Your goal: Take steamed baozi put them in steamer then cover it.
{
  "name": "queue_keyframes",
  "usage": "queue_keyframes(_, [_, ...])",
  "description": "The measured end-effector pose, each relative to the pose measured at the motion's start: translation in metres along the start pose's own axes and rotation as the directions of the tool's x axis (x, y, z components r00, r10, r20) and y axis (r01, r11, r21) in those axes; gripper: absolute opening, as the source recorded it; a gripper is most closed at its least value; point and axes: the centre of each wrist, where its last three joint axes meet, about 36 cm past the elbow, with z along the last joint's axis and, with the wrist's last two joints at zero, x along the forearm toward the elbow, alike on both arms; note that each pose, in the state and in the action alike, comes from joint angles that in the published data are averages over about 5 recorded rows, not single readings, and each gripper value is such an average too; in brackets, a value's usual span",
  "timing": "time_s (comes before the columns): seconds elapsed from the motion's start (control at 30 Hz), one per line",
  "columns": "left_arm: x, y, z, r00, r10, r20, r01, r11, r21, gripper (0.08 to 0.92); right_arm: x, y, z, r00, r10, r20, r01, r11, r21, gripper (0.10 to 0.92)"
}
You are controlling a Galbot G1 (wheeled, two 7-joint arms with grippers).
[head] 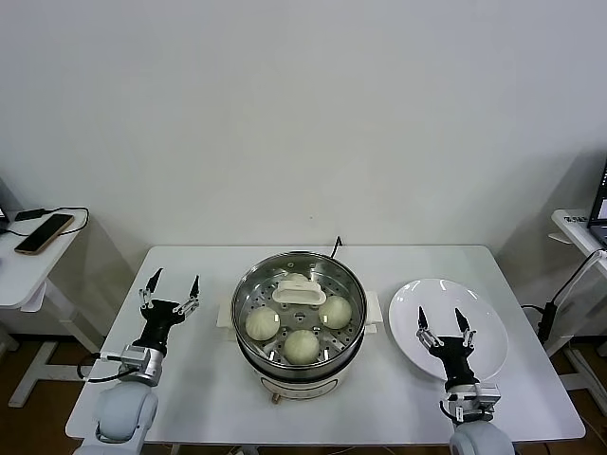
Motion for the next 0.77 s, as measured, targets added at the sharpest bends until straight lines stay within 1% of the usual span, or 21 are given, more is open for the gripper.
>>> queue_keyframes(0.33, [0.016,0.003,0.008,0.9999,-0.008,-0.013,0.008,1.0,0.012,0.823,0.001,0.002,0.0,1.0,-0.001,-0.01,0.001,1.0,-0.001,0.823])
queue_keyframes(0.77, [0.025,0.003,0.011,0.9998,-0.004,-0.019,0.005,1.0,0.017,0.823,0.001,0.003,0.0,1.0,0.007,-0.017,-0.007,1.0,0.001,0.823])
